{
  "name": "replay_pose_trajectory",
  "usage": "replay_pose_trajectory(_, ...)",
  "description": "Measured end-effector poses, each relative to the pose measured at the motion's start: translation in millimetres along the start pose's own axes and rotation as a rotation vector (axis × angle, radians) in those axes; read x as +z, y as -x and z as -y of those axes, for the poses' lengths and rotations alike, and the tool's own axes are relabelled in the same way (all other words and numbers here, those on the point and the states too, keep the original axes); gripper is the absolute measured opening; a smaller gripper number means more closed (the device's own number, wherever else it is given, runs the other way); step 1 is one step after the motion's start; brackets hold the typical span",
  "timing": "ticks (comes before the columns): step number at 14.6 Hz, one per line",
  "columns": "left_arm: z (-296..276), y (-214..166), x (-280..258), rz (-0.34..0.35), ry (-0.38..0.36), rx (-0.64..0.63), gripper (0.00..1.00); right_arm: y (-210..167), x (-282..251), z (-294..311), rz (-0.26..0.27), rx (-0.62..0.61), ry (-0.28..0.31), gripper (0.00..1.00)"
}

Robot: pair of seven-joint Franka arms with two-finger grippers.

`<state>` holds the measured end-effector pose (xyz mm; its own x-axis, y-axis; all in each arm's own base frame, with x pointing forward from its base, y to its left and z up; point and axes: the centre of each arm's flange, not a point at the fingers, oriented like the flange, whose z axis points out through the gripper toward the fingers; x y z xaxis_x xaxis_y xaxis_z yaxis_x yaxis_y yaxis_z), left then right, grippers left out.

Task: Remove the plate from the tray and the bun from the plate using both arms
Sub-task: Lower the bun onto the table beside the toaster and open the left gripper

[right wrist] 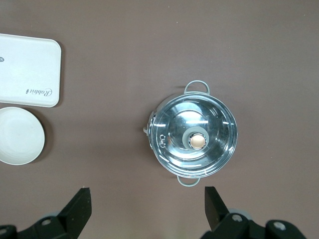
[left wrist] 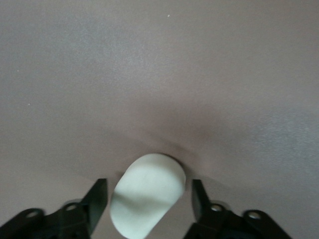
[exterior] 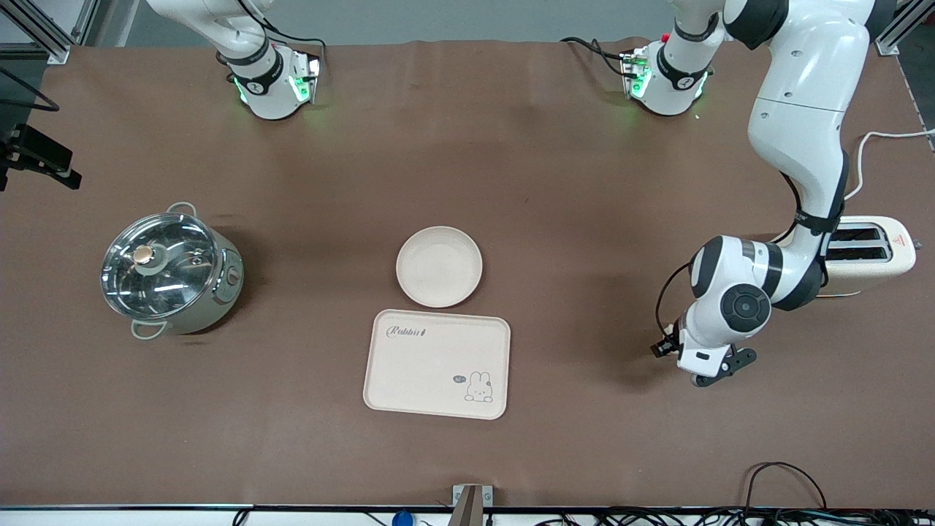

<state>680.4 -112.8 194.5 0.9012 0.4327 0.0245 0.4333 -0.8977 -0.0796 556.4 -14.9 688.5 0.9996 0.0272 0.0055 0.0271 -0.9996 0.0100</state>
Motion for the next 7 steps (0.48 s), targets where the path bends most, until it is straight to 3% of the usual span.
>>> replay_pose_trajectory(2,-3.7,-5.6,-24.3,-0.039,0.029,0.000,1.00,0.1,-0.2,0.0,0.000,0.000,0.000,1.00)
replay_pose_trajectory(7,16.9,-21.3,-165.3,-0.181,0.071,0.129,1.00,0.3,-0.3,-0.2,0.000,0.000,0.000,1.00)
